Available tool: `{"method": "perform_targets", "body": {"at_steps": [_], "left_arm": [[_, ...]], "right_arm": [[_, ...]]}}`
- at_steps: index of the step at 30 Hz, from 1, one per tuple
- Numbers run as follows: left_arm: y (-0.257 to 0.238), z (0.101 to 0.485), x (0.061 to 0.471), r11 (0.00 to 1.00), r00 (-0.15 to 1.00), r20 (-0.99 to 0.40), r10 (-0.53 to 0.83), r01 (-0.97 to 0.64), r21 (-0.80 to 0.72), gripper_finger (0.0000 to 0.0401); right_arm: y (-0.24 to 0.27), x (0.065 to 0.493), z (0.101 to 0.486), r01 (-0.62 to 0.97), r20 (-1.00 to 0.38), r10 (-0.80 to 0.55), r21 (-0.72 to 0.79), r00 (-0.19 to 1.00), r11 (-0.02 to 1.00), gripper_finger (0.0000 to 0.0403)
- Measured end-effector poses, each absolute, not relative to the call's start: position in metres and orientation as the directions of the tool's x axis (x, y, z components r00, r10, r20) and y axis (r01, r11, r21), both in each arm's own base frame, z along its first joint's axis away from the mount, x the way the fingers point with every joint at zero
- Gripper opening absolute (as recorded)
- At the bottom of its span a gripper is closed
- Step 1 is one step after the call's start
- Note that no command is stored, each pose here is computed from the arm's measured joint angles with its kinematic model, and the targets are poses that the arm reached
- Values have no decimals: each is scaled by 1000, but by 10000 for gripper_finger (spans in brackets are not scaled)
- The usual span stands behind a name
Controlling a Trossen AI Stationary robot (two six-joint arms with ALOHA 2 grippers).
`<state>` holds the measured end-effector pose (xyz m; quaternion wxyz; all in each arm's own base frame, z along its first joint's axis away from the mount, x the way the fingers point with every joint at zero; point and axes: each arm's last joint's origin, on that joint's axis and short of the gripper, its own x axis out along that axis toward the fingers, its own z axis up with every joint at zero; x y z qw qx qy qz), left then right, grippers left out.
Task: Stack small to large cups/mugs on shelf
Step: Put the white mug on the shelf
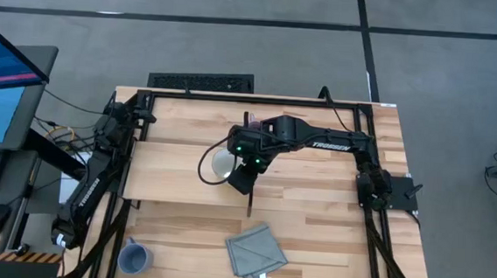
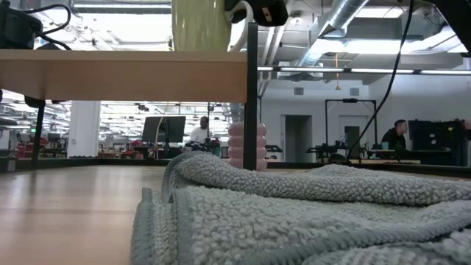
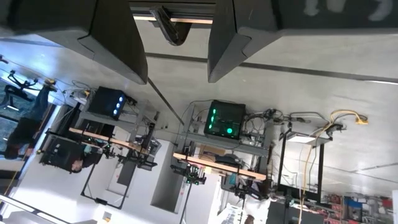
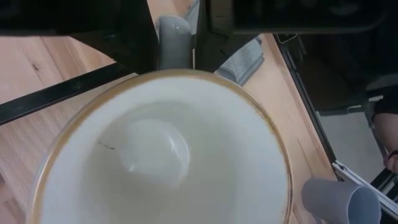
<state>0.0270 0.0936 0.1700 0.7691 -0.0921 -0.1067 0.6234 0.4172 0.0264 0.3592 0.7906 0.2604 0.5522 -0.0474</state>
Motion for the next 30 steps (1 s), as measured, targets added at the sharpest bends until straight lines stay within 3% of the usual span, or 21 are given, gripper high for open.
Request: {"method": "perform_targets", "body": {"at_steps": [30], "left_arm": [[94,170,27,209,204,48,978,-939,-274,159]], "right_arm": [[27,413,358,382,-911,228,357,344,852,129]]}}
